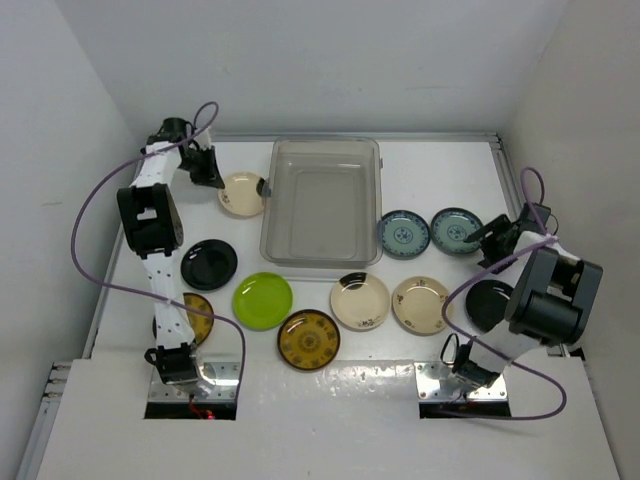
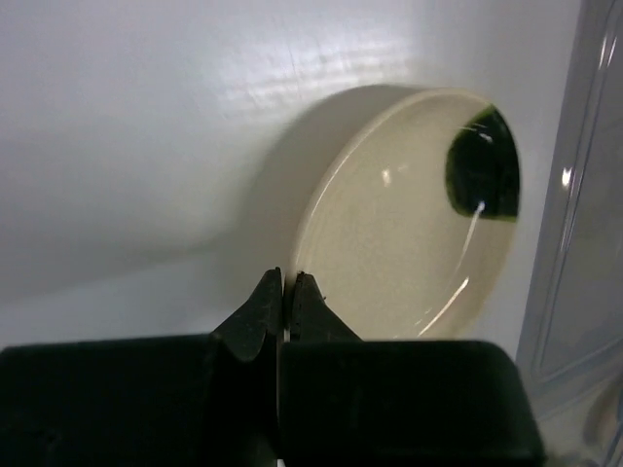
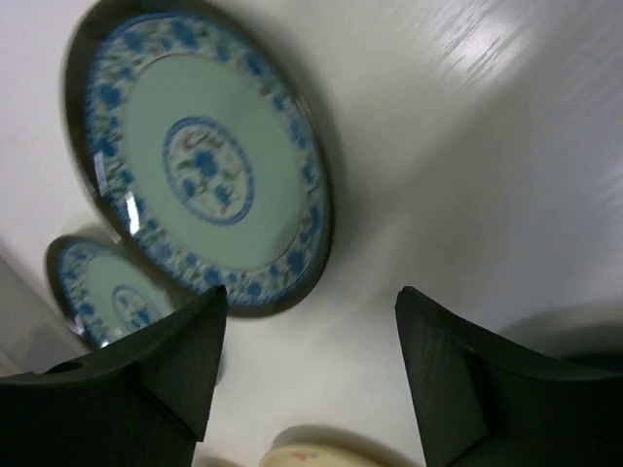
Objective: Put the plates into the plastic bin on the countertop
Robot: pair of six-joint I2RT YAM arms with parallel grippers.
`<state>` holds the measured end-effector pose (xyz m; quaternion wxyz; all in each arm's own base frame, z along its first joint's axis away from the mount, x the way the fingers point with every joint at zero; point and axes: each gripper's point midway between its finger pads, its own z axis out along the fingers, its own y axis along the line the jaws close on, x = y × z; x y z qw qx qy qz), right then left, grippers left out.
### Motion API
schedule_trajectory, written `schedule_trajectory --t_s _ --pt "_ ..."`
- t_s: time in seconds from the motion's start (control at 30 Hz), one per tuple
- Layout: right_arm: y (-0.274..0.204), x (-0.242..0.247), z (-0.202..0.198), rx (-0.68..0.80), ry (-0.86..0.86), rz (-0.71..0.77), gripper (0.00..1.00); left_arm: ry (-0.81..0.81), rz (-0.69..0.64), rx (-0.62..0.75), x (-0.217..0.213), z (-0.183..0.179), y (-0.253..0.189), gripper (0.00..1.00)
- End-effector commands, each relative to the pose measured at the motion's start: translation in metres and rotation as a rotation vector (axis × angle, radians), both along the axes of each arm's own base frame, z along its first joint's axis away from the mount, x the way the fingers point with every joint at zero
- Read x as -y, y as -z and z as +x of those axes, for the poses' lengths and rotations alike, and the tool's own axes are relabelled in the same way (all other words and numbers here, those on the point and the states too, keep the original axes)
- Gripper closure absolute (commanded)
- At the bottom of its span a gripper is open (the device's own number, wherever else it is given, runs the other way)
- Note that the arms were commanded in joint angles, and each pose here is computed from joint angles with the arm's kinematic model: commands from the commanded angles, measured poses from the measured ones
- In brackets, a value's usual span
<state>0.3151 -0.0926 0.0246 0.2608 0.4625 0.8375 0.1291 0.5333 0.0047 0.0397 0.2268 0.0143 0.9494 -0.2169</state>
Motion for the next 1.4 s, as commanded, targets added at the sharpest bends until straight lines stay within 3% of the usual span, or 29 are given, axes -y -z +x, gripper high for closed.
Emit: schedule_trajectory --t_s 0.0,0.13,0.23,0.3,0.37,0.4,0.43,0.6,0.73,0.83,1.0,1.13,1.2,1.27,1.3,1.37 --pt "0.006 0.019 0.021 0.029 0.019 -0.017 0.32 -0.087 0.101 0.273 -0.032 0.046 -0.094 1.00" --pt "0.022 0.024 0.029 0.035 0.038 0.007 0.39 -0.105 0.131 0.470 -0.035 0.055 -0.177 1.00" --pt "0.032 0.027 0.034 0.045 0.063 0.029 0.55 -0.086 0.117 0.610 -0.023 0.051 -0.238 1.00" --pt "0.036 0.027 0.039 0.067 0.064 0.045 0.71 -0.063 0.080 0.696 -0.008 0.043 -0.278 1.00" --pt "0.034 0.029 0.045 0.092 0.065 0.038 0.81 0.000 0.034 0.739 0.023 0.040 -0.297 1.00" --pt "0.034 0.031 0.046 0.096 0.070 0.031 0.94 0.027 0.005 0.746 0.036 0.035 -0.304 1.00" --pt "0.032 0.032 0.046 0.095 0.081 0.028 0.98 0.093 -0.045 0.753 0.067 0.028 -0.310 1.00" --pt "-0.001 0.048 0.051 0.152 0.149 -0.077 1.00 0.312 -0.129 0.533 0.176 -0.009 -0.225 1.00" --pt "-0.068 0.050 0.056 0.293 0.217 -0.210 1.00 0.414 -0.077 0.415 0.225 -0.024 -0.154 1.00" --pt "-0.101 0.047 0.054 0.366 0.251 -0.327 1.00 0.435 -0.060 0.365 0.242 -0.020 -0.122 1.00" --pt "-0.140 0.016 0.062 0.469 0.206 -0.387 1.00 0.475 -0.014 0.317 0.255 -0.018 -0.079 1.00" --pt "-0.186 -0.056 0.091 0.630 -0.015 -0.347 1.00 0.460 0.031 0.297 0.248 -0.016 -0.062 0.63" --pt "-0.209 -0.110 0.107 0.705 -0.219 -0.298 1.00 0.453 0.055 0.313 0.245 -0.011 -0.065 0.44" --pt "-0.183 -0.159 0.111 0.629 -0.421 -0.273 1.00 0.444 0.060 0.369 0.245 -0.006 -0.091 0.34" --pt "-0.195 -0.187 0.111 0.618 -0.509 -0.251 1.00 0.442 0.057 0.398 0.245 -0.004 -0.105 0.25" --pt "-0.173 -0.217 0.115 0.557 -0.626 -0.245 1.00 0.398 0.065 0.486 0.228 0.009 -0.146 0.23"
